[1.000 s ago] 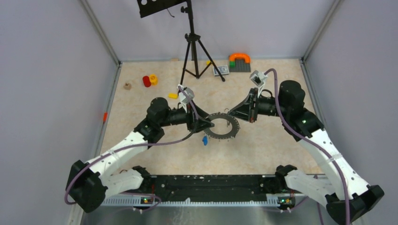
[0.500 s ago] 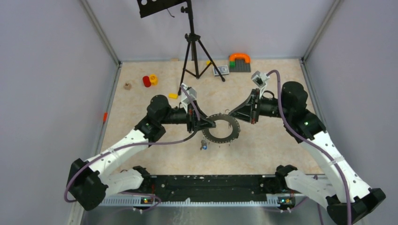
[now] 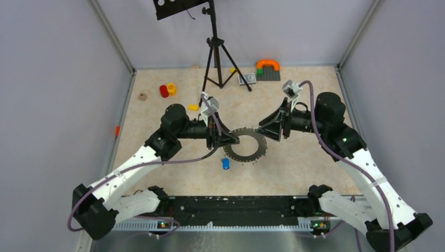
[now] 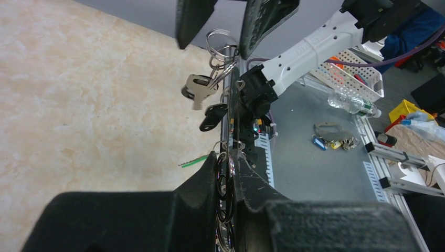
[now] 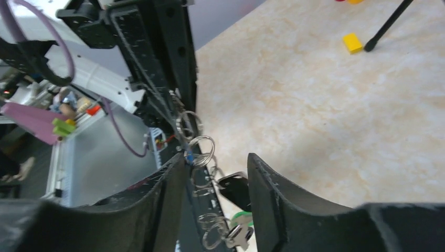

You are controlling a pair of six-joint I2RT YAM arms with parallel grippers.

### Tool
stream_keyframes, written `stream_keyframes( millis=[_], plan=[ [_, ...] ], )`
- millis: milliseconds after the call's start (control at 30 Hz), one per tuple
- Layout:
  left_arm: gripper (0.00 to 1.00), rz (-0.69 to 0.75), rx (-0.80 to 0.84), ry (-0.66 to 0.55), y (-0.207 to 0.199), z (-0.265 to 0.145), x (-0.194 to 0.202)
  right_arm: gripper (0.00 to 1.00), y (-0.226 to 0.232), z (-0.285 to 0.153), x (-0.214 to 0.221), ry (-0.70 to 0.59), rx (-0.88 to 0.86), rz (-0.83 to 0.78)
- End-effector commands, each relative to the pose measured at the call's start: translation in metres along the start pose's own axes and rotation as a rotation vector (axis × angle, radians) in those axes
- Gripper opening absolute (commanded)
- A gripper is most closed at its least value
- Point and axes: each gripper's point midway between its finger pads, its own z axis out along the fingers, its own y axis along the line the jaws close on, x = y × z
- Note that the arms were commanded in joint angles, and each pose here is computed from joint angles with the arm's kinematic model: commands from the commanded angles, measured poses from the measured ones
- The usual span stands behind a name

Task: Remove the keys from the keyring

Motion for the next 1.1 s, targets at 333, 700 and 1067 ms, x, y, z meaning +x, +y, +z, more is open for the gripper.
stream_keyframes(
  millis=[333,700,1067],
  plan=[
    [0.0,0.173,-0.066,-0.084,-0.034,-0.022,-0.055,0.77,0.022,-0.026,-0.026,-0.108,0.038,-0.207],
    [0.03,0.19,-0.226,-0.209,-0.042,-0.043,-0.102,0.73,0.063,-0.05,-0.053,-0.297,-0.043,-0.283],
    [0.06,0.249,-0.18,-0.366,-0.096,-0.067,-0.155,0.66,0.089,-0.072,-0.079,-0.4,-0.049,-0.319]
  ],
)
